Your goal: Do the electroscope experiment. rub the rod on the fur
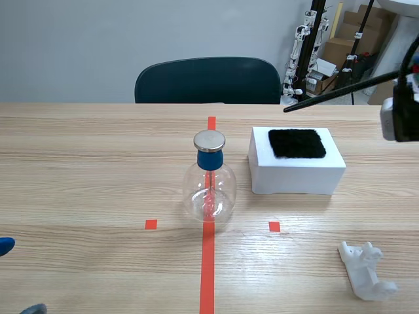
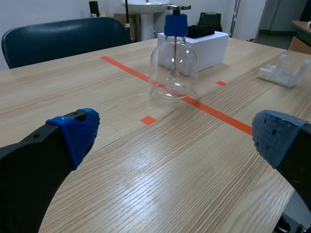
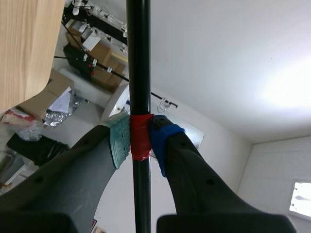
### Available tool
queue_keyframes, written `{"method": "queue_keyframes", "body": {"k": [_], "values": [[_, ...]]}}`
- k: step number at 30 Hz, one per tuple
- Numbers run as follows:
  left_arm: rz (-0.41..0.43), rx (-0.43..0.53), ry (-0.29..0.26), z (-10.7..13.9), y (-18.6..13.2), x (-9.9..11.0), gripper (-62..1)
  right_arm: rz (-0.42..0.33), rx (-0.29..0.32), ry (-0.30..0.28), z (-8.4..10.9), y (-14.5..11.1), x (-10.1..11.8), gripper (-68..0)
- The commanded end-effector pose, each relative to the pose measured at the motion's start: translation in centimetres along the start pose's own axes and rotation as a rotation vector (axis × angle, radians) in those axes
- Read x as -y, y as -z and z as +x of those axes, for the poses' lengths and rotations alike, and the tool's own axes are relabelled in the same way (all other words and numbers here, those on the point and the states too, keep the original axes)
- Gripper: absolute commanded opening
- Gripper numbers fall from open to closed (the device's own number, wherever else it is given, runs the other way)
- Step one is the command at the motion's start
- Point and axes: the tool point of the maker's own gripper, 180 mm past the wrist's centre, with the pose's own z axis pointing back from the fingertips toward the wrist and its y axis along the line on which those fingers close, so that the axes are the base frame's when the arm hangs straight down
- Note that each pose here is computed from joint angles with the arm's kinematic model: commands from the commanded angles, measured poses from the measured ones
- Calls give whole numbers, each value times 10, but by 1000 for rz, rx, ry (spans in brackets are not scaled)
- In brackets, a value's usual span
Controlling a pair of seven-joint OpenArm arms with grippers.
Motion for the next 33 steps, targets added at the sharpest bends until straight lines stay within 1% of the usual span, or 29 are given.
{"method": "queue_keyframes", "body": {"k": [1,4,6,9,13,19,24,30,33], "values": [[3,28,6,7,1,-3,14,-51,-54,-27,-15,5,16,-653],[3,28,6,7,1,-3,14,-37,-101,-55,-19,9,10,-653],[3,28,6,7,1,-3,14,1,-121,-67,-21,12,3,-653],[3,28,6,7,1,-3,14,33,-143,-77,-22,17,-4,-653],[3,28,6,7,1,-3,14,50,-165,-94,-24,25,-10,-653],[3,28,6,7,1,-3,14,100,-144,-133,-17,34,-28,-653],[3,28,6,7,1,-3,14,137,-123,-158,-10,37,-42,-653],[3,28,6,7,1,-3,14,142,-112,-158,-8,37,-45,-653],[3,28,6,7,1,-3,14,137,-57,-167,1,38,-44,-653]]}}
